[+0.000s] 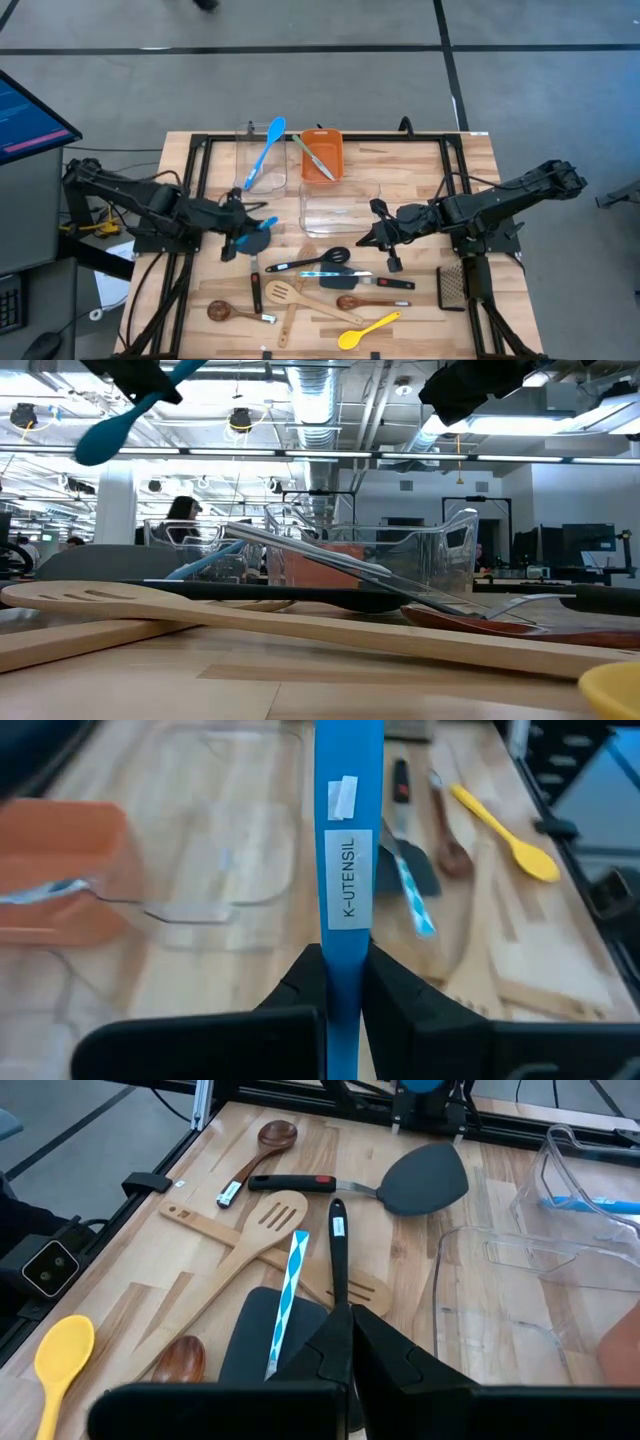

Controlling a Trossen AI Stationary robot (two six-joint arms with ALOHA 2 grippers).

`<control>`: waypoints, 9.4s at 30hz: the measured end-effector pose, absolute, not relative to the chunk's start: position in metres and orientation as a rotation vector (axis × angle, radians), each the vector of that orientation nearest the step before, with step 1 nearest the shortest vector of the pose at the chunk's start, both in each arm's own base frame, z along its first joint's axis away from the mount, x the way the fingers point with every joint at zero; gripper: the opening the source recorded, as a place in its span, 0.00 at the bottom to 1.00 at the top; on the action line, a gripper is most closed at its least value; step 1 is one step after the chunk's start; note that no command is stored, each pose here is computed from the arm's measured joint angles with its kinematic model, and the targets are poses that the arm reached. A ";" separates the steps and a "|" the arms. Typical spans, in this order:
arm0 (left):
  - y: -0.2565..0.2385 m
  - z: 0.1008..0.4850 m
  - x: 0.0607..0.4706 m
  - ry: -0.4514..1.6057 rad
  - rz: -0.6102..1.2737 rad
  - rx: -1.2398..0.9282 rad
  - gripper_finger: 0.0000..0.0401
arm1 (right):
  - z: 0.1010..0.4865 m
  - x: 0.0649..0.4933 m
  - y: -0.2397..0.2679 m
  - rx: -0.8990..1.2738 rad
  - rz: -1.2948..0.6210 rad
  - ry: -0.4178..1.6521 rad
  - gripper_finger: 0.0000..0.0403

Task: Pick & Place Kitchen Items
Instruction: Put the blue serving spoon into the top transparent bin, then put the white table knife into the orange bin

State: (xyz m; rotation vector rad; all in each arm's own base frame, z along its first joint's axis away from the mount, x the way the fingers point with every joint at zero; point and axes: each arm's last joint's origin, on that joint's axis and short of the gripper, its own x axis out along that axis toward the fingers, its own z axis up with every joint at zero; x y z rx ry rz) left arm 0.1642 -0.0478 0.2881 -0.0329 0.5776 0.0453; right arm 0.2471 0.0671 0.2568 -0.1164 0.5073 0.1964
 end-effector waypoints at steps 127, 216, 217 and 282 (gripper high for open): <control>0.215 0.180 0.175 0.741 0.904 -0.435 0.25 | 0.255 0.246 0.066 -0.121 0.195 0.536 0.00; -0.016 0.314 0.152 0.297 -0.118 0.109 0.01 | 0.255 0.246 0.066 -0.121 0.195 0.535 0.00; -0.018 0.313 0.152 0.304 -0.140 0.114 0.01 | 0.255 0.246 0.066 -0.120 0.195 0.536 0.00; -0.033 0.302 0.165 0.248 -0.248 0.037 0.01 | 0.286 0.210 0.063 -0.084 0.139 0.448 0.00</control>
